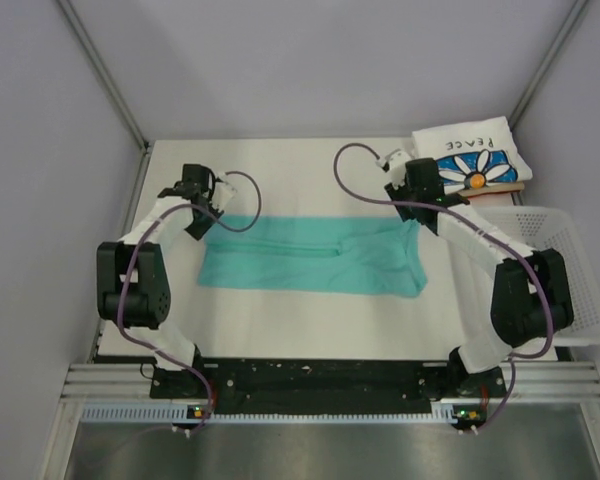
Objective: Fold and stack the t-shirts
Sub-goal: Fold the other side of the tshirt into a rectangle
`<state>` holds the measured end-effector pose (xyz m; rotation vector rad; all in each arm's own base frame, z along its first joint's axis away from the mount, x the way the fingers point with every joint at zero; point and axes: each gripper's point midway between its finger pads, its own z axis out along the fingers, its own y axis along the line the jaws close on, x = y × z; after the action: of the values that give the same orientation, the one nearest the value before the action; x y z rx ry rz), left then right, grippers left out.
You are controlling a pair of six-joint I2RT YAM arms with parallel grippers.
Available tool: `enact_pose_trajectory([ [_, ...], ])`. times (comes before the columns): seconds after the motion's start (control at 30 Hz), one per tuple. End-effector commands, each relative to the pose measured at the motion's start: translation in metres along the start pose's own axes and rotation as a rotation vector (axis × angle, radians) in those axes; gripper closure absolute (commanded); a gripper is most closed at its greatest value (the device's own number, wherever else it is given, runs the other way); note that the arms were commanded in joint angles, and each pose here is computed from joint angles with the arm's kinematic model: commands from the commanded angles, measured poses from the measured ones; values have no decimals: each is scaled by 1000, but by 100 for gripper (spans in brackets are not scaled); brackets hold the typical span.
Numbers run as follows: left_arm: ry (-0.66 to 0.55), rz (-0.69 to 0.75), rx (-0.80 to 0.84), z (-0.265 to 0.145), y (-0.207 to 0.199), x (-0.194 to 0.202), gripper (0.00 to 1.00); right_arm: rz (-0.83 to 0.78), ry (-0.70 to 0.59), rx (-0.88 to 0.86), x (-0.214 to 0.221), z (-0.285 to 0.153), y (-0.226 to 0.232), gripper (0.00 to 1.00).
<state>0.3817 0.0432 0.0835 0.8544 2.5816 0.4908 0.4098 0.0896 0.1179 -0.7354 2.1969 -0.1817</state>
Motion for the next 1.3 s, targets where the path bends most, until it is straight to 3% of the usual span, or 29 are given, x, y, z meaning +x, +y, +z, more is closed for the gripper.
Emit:
enact_pose_trajectory([
  [0.0,-157,76,131,-38,-34,-15,60,361,43,83,-6,-31,-11,65],
  [0.23,-88,101,337,-19,-93,6,72,700,33,-109,22,-41,52,96],
  [0.3,-48,92,341,-6,-98,11,73,746,74,-150,42,-33,72,99],
  [0.57,74,60,223,28,-88,34,76,804,217,-2,76,12,57,100],
  [0.73,136,58,186,33,-89,55,76,829,242,17,70,45,32,100],
  [0.83,97,25,178,16,-82,52,74,805,258,-1,55,57,25,100],
  [0.97,-3,28,225,-24,-80,41,67,767,206,-23,16,44,10,100],
  [1.1,-109,30,282,-61,-76,19,61,727,166,6,15,8,9,100],
  [1.27,-137,15,169,-48,-37,-18,61,696,197,-36,42,-30,51,100],
])
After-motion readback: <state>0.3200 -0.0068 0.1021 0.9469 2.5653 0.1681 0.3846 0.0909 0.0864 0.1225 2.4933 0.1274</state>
